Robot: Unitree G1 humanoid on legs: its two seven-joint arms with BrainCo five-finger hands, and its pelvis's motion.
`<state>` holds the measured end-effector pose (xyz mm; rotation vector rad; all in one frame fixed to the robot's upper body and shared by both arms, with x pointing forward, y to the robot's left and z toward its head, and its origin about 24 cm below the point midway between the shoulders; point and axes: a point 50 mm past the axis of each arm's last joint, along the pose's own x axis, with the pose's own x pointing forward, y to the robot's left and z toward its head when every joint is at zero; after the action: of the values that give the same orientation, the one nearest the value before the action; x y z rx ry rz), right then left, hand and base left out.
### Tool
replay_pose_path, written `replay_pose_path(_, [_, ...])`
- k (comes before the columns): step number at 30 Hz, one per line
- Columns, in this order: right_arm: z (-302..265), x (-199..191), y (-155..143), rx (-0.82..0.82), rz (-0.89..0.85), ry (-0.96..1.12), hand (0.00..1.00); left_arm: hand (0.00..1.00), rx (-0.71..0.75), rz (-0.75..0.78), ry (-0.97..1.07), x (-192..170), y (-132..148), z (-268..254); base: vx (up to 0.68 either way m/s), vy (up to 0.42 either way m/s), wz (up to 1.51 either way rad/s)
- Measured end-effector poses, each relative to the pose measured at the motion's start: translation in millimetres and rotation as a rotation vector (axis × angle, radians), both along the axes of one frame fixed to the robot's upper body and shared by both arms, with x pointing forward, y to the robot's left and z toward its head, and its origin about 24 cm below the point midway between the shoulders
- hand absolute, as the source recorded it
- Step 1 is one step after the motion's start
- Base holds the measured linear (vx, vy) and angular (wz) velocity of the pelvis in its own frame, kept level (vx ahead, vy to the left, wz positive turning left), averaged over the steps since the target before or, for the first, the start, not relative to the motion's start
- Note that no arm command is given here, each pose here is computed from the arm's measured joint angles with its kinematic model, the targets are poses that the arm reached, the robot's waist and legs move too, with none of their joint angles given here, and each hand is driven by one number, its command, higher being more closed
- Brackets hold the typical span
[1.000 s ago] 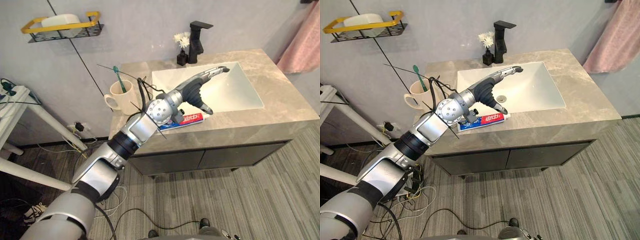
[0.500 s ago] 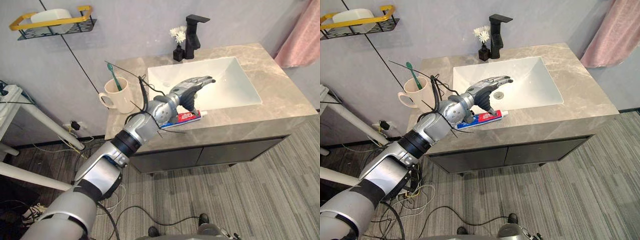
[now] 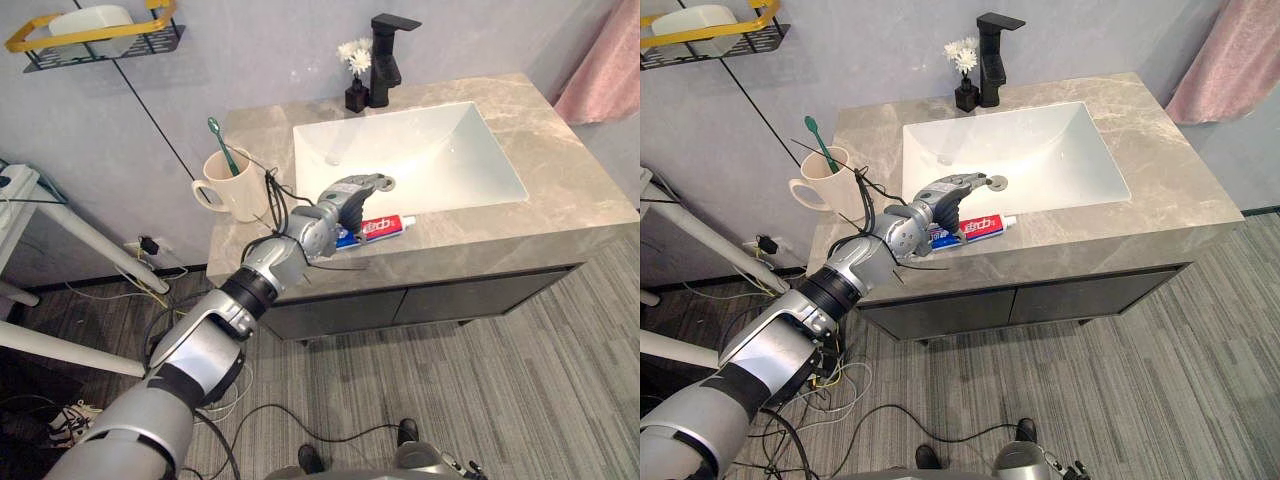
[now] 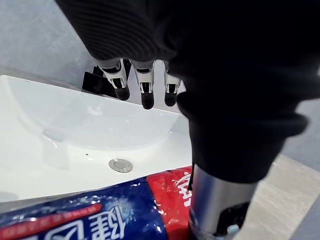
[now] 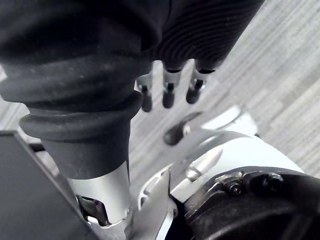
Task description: Organize washtable
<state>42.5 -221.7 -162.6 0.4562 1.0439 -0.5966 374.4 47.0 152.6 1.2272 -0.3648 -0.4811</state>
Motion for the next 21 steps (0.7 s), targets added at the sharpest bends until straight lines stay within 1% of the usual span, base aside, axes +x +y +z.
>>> replay_pose_path(5, [0.2, 1.4, -0.5, -0.003, 0.007, -0.001, 0.00, 0.00, 0.008, 0.014, 0.027, 0.5, 0.3, -8.7, -0.04, -0.013, -0.01])
replay_pose_path(14, [0.6, 8.0, -1.0, -0.004, 0.011, -0.012, 0.00, 0.00, -0.015, 0.020, 0.018, 0.8, -0.4, -7.9, -0.01, -0.004, 0.00])
replay_pose_path(21, [1.3, 13.2, -1.6, -0.005, 0.015, -0.024, 0.00, 0.00, -0.027, 0.054, 0.041, 4.6, 6.6, -11.0, 0.00, 0.000, -0.02])
